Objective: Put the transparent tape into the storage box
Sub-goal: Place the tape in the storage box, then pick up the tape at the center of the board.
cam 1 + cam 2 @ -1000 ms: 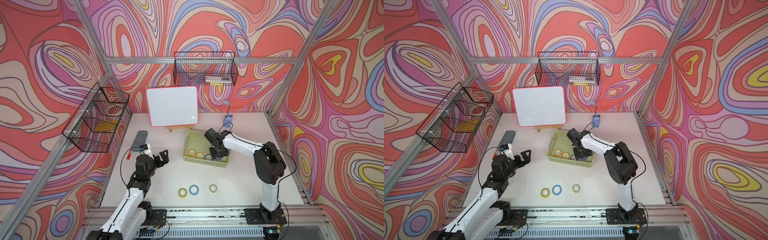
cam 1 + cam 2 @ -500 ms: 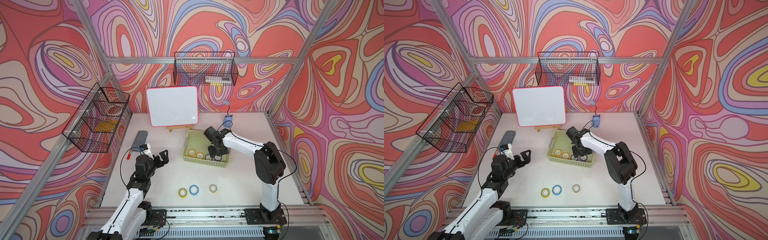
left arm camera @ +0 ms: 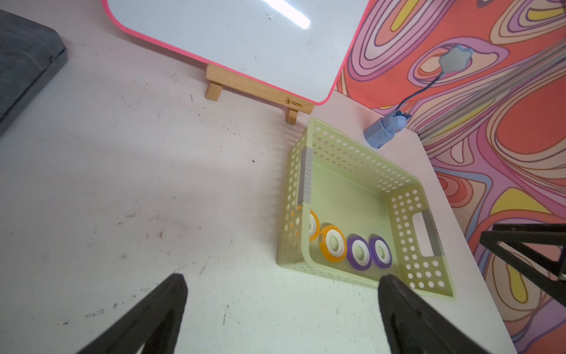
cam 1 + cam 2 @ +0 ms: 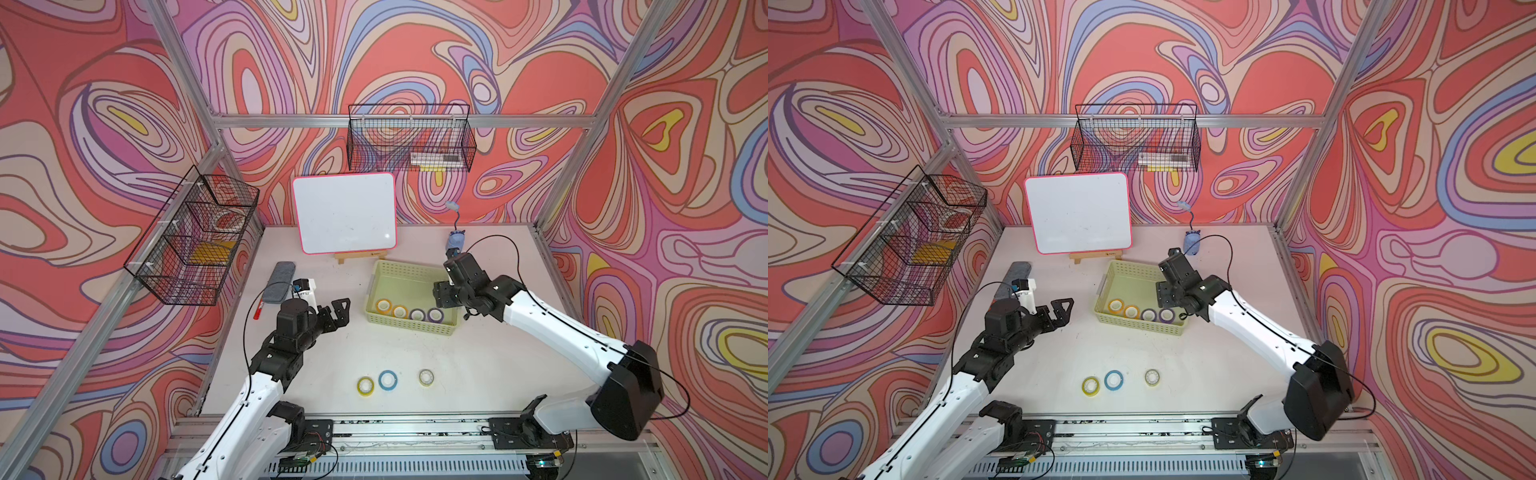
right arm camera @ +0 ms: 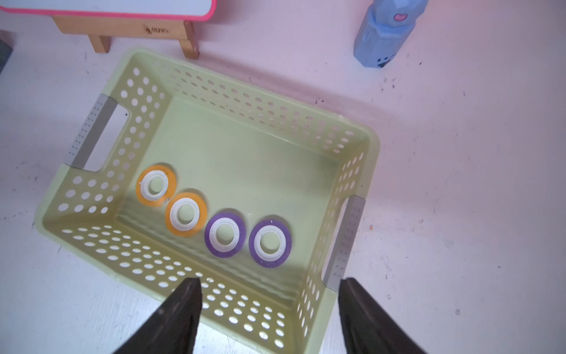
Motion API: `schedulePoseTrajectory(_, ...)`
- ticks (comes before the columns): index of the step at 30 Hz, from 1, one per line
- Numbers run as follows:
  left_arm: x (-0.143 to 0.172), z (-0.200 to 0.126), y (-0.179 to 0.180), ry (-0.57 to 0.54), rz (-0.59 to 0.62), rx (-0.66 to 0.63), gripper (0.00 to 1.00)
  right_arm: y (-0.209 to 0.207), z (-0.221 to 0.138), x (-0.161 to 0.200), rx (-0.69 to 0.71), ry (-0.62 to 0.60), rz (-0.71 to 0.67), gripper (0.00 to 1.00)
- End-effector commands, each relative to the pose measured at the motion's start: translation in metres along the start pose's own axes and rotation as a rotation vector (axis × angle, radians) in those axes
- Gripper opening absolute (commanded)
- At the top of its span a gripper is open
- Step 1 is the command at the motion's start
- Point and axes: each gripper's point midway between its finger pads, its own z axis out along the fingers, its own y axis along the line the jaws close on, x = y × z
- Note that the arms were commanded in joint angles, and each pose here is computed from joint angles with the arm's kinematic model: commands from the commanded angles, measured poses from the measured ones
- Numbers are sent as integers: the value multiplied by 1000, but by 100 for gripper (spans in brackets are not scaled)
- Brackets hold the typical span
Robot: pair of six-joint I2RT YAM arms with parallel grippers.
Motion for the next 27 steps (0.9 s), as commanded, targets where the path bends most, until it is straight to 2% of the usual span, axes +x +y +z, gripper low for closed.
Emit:
schedulePoseTrajectory(1,38,-6,9,184,-5,-93,99,-12,5,0,28,-114,19,74)
schedulePoseTrajectory(5,67,-15,5,333,26,-130,99,-24,0,8,38,-208,35,76)
schedulePoseTrajectory(8,82,-23,-2,404,49,-129,99,-36,-8,11,62,-296,67,79)
schedulePoseTrajectory(9,87,-26,-3,422,62,-135,99,-40,-11,12,63,-324,78,83)
schedulePoseTrajectory(11,96,-31,-3,457,90,-155,99,-47,-20,13,73,-371,94,98)
schedulePoseTrajectory(18,136,-42,-3,612,185,-212,99,-70,-43,15,151,-453,105,98)
schedulePoseTrajectory(23,163,-46,-11,692,298,-250,99,-73,-42,18,164,-448,111,98)
schedulePoseTrajectory(27,181,-45,-16,728,371,-272,94,-73,-38,20,177,-430,109,98)
